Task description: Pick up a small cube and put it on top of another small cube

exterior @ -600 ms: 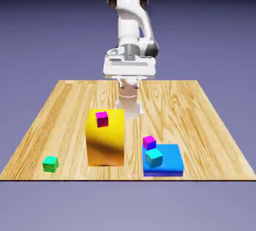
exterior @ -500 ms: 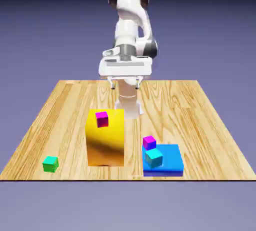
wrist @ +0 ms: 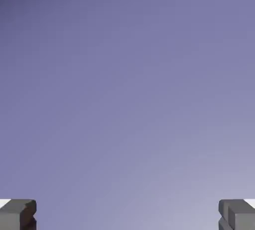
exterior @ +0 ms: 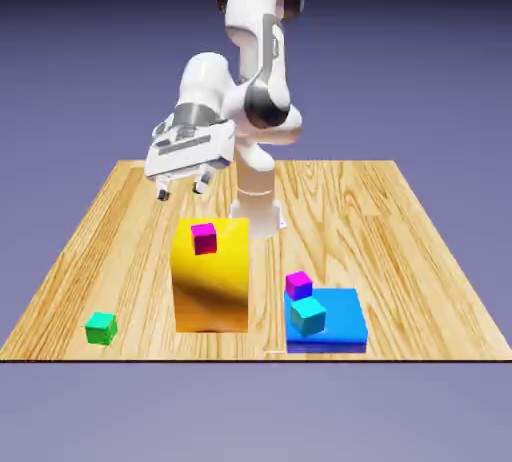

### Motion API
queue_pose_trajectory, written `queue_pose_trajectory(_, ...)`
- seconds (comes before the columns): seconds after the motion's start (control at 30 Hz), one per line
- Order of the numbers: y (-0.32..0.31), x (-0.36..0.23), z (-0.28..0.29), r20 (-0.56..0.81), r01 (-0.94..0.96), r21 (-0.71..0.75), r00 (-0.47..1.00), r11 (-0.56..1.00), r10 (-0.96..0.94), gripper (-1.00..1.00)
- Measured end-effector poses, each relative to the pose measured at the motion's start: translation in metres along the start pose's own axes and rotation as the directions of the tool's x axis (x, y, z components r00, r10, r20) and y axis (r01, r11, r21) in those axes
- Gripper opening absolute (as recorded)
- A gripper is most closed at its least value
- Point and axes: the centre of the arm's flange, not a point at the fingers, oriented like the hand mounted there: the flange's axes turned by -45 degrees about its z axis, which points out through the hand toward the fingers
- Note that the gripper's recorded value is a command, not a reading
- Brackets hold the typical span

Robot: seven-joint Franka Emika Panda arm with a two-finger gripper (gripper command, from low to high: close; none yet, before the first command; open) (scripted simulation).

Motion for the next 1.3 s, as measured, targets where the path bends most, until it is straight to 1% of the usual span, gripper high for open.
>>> queue_pose_trajectory(0.2,0.043,0.022,0.030,-0.062,-0.290,-0.057,0.956,0.955,0.287,0.00)
queue_pose_trajectory(0.37,0.081,0.031,0.054,-0.123,-0.521,-0.093,0.852,0.849,0.509,0.00)
queue_pose_trajectory(0.57,0.128,0.030,0.081,-0.201,-0.757,-0.121,0.652,0.642,0.731,0.00)
queue_pose_trajectory(0.77,0.174,0.020,0.104,-0.283,-0.925,-0.130,0.379,0.357,0.881,0.00)
queue_pose_trajectory(0.9,0.201,0.009,0.119,-0.334,-0.983,-0.125,0.170,0.135,0.927,0.00)
queue_pose_trajectory(1.03,0.225,-0.004,0.132,-0.378,-0.989,-0.112,-0.049,-0.099,0.924,0.00)
queue_pose_trajectory(1.17,0.244,-0.017,0.144,-0.413,-0.938,-0.094,-0.267,-0.333,0.871,0.00)
queue_pose_trajectory(1.3,0.258,-0.028,0.156,-0.437,-0.831,-0.073,-0.471,-0.552,0.767,0.00)
